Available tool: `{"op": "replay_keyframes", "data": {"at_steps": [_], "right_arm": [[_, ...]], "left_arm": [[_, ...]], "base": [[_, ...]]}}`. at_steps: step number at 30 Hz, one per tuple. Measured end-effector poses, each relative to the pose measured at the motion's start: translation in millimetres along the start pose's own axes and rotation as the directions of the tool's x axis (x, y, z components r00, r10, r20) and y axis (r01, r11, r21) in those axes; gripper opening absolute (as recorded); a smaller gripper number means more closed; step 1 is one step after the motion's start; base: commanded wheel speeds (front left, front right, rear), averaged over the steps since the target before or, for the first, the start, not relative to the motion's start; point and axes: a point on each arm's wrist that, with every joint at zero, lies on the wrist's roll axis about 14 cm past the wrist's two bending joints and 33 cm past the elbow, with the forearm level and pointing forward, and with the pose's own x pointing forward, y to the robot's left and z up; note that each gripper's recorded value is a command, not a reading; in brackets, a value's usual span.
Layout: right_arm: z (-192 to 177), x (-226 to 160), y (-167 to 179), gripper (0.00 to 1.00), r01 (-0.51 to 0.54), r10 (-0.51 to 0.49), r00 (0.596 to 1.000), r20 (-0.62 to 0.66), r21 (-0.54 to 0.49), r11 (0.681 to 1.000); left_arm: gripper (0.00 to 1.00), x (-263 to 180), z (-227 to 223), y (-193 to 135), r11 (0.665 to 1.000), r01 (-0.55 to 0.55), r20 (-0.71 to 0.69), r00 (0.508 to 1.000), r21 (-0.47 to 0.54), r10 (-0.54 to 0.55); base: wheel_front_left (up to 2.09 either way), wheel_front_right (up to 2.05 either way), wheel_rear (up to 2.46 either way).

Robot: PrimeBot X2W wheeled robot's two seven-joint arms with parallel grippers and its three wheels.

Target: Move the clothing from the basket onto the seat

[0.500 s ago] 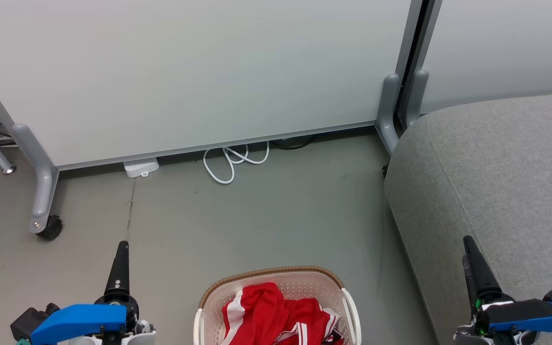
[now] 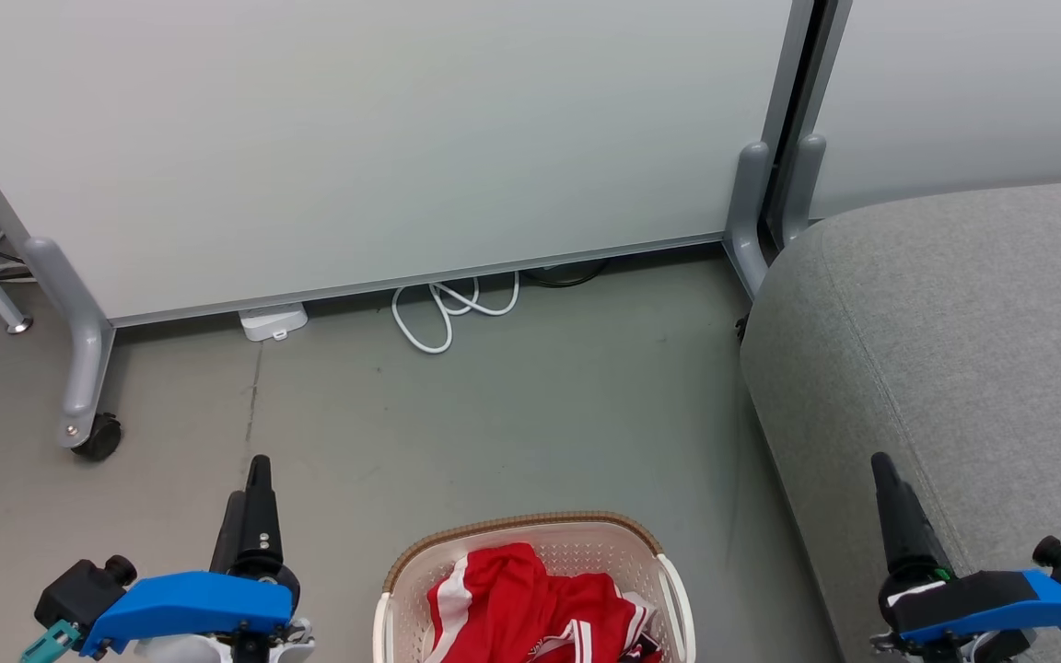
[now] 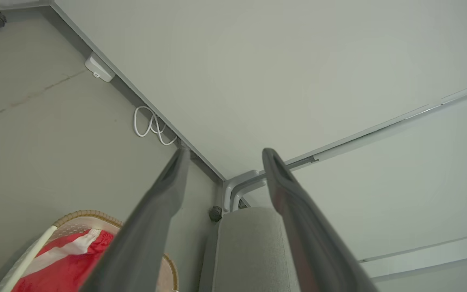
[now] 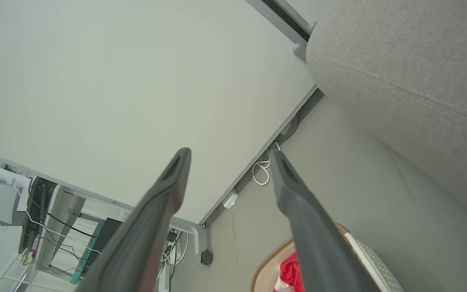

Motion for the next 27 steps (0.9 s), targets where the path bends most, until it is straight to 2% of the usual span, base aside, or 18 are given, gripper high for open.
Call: {"op": "replay_keyframes", "data": {"at_steps": [12,27], "right_arm": [[-2,1,5,1.00,-0.023,0.023,1.000,-0.002,-0.204,0.979],[-7,1,11,1.00,-0.053,0.053,0.999,-0.011,-0.377,0.925]], "left_arm": [[1.00,0,-6,-2,0.977,0.011,-0.006,1.000,0.215,-0.010],[1.00,-1,-13,-5,0.902,0.046,-0.021,0.999,0.429,-0.041]], "base": [[0.00,0.00,0.00],[0.00,0.00,0.00]]}}
